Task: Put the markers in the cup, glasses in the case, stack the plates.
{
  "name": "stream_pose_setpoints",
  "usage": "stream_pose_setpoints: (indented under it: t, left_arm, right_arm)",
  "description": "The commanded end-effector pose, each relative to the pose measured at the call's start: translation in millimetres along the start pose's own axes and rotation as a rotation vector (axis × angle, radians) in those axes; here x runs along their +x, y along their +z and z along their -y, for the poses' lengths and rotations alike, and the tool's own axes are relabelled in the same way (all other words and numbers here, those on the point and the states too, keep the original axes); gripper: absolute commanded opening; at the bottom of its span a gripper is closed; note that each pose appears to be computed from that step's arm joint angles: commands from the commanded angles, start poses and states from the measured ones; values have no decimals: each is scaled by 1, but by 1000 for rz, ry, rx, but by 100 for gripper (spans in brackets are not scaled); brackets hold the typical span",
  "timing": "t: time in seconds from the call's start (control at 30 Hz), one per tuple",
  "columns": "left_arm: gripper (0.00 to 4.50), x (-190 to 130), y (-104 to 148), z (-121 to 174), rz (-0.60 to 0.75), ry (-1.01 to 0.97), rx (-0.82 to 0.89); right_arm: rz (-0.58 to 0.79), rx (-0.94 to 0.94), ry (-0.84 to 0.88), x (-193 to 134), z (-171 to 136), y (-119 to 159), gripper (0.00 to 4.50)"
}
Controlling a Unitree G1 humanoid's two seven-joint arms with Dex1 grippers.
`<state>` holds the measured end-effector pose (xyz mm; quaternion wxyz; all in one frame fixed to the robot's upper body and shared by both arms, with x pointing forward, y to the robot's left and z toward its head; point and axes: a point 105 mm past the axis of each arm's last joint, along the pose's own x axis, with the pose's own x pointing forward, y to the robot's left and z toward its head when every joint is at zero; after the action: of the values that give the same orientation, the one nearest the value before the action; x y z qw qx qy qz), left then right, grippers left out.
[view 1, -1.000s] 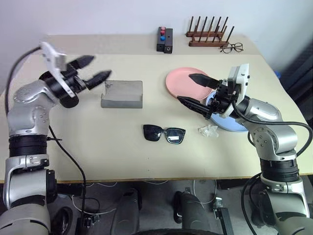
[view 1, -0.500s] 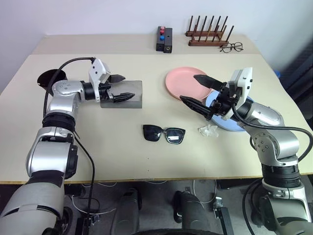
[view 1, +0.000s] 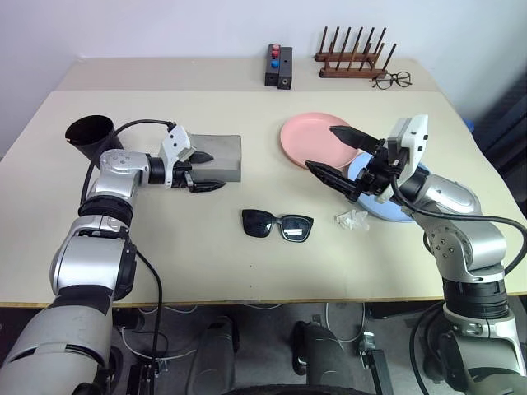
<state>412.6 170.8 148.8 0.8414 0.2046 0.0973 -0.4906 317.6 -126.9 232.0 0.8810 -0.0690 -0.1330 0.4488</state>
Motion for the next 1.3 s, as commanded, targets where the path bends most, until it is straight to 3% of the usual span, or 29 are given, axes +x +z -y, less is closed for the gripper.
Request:
stream_pose_setpoints:
  t: [0.03,0.07,0.5,0.67,0.77,0.83,1.3]
  left_arm:
    - [220,-2,2,-3,9,16,9]
    - [167,-2,1,-3,7,17,9]
    - [167,-2,0,-6,-4,59,32]
    - [167,-1,-2,-3,9,35,10]
    - [83,-1,-2,0,13,9,-13]
    - [5,-2,-3,-1,4,10,-18]
    - [5,-18,13,11,76,-150,-113]
  right_arm:
    - [39,-53,-1,1,1,15,438]
    - [38,-56,-2,1,2,15,438]
    - [14,-66,-25,-3,9,13,438]
    - [-41,-86,-59,-15,25,8,438]
    - [-38,-84,-48,-15,23,9,438]
    - [-35,-81,-45,-13,21,8,438]
    - [-18,-70,-32,-8,20,8,438]
